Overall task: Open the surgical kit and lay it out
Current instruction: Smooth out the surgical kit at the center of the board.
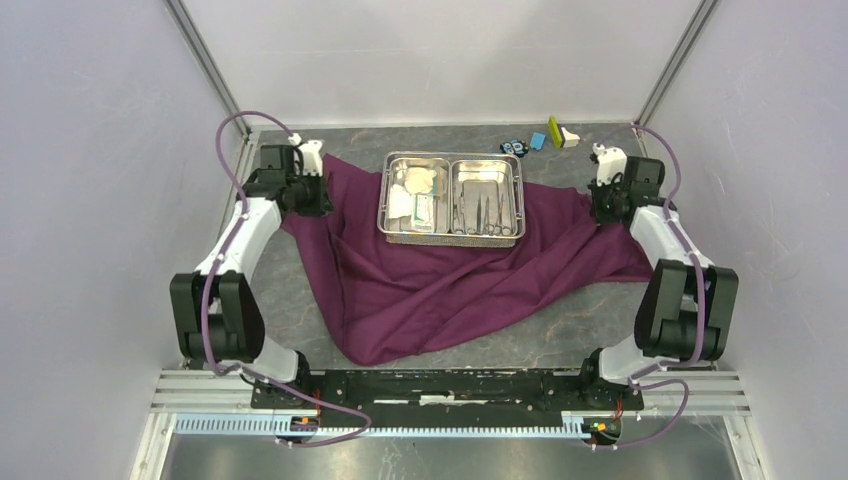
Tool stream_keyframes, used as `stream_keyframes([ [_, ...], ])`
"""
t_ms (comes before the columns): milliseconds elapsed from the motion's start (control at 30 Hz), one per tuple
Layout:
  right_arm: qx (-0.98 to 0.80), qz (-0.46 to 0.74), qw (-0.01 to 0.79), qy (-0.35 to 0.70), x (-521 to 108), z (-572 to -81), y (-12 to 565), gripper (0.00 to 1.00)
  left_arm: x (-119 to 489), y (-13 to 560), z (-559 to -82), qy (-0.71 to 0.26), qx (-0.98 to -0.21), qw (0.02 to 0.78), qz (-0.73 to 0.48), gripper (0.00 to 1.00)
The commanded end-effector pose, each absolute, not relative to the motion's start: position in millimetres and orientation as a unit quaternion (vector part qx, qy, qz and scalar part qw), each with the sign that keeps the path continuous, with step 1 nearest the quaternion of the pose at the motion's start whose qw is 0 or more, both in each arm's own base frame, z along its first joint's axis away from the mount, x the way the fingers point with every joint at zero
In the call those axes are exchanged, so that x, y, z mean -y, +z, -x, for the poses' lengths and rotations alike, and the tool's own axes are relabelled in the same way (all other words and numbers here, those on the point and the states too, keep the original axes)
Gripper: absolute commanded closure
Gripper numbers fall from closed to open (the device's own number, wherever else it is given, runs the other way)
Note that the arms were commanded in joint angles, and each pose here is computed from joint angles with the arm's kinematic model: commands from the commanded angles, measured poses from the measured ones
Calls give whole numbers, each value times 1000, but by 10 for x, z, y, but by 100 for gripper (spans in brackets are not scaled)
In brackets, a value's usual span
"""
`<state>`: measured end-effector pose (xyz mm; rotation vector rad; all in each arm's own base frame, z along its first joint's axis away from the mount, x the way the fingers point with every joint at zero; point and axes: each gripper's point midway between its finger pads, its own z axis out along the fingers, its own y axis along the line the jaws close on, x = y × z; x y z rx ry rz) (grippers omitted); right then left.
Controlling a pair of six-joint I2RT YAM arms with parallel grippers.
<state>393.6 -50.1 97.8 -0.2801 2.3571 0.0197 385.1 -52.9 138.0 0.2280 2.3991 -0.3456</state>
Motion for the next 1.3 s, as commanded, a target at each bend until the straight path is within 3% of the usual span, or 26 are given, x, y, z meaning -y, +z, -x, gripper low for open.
stream_keyframes([
  [0, -898, 125, 422, -21, 582, -3862, 1384, 100, 271, 1809, -3857, -98, -899, 422, -71, 98],
  [367, -873, 115, 467, -78, 761, -3442, 1865, 100, -6, 2135, -3420, -58, -884, 461, -60, 98],
  [667, -845, 92, 483, -212, 1113, -2867, 2332, 100, -453, 2429, -2814, 51, -877, 475, -48, 98],
  [1100, -867, 172, 362, -297, 1245, -2095, 2081, 100, -909, 2463, -1846, 227, -872, 428, -69, 98],
  [1267, -870, 202, 325, -310, 1251, -1881, 2015, 100, -911, 2439, -1575, 249, -873, 408, -94, 98],
])
